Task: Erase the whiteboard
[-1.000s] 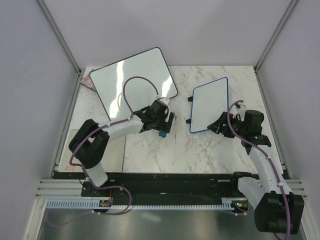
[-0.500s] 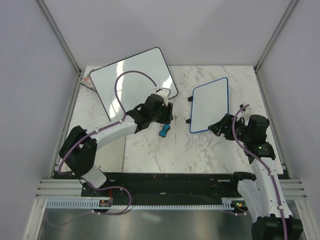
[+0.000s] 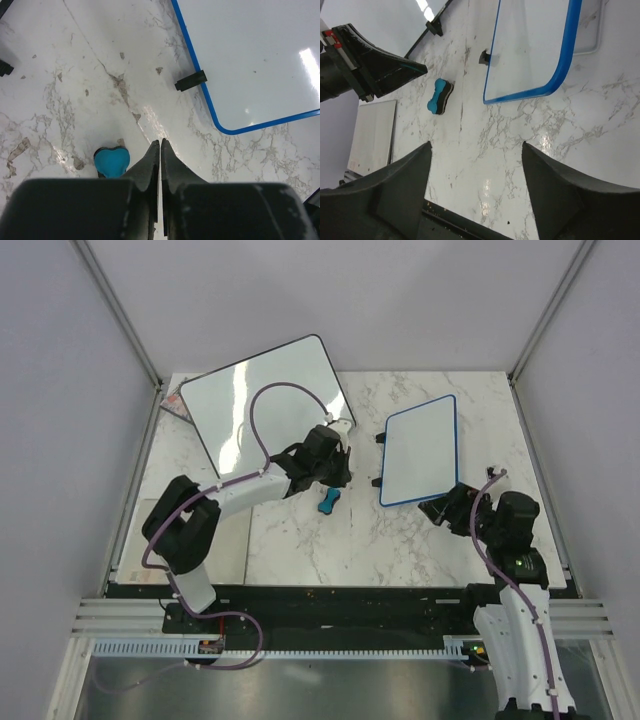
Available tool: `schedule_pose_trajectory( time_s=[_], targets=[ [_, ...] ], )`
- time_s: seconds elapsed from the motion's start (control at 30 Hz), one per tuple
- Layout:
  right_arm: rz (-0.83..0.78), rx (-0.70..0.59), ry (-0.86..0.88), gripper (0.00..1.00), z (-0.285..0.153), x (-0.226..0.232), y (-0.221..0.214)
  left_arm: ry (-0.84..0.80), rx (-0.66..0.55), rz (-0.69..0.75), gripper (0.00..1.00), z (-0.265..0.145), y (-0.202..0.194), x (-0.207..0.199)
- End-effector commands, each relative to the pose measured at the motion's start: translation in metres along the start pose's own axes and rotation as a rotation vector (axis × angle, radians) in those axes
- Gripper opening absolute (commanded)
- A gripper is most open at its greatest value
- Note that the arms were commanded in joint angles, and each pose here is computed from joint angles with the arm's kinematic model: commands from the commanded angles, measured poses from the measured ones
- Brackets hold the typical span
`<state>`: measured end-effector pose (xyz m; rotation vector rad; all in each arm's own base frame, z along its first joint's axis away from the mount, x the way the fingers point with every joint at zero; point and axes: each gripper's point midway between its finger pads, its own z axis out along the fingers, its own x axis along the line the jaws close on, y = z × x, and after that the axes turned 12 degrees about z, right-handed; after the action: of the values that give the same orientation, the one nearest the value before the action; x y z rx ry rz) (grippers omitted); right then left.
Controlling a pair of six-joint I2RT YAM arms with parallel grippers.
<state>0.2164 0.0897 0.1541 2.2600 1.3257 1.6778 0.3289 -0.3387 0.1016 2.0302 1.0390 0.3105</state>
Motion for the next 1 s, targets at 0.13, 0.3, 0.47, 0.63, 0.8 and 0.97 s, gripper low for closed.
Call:
schedule_pose_trajectory(
  time_s=[0.13, 0.3, 0.47, 0.63, 0.8, 0.97],
  targets=[
    [0.081, -0.152, 0.024, 0.27, -0.011, 0.005, 0.011, -0.078, -0.043, -0.051, 0.02, 0.024, 0.032, -0.02],
    [0.078, -0.124, -0.021, 0.0, -0.002, -0.005, 0.012, -0.103, -0.005, -0.072, 0.02, 0.053, 0.033, -0.026],
    [0.054, -0.134, -0.014, 0.0, -0.001, 0.002, 0.022, -0.09, 0.02, -0.087, 0.02, 0.081, 0.03, -0.023],
    [0.027, -0.155, 0.029, 0.0, -0.007, 0.016, 0.028, -0.094, 0.046, -0.105, 0.02, 0.101, 0.028, -0.024],
    [0.003, -0.158, 0.062, 0.0, -0.012, 0.028, 0.032, -0.101, 0.108, -0.11, 0.02, 0.118, 0.021, -0.022],
    [-0.015, -0.158, 0.093, 0.0, -0.017, 0.039, 0.034, -0.101, 0.16, -0.12, 0.02, 0.118, 0.013, -0.021]
  ],
)
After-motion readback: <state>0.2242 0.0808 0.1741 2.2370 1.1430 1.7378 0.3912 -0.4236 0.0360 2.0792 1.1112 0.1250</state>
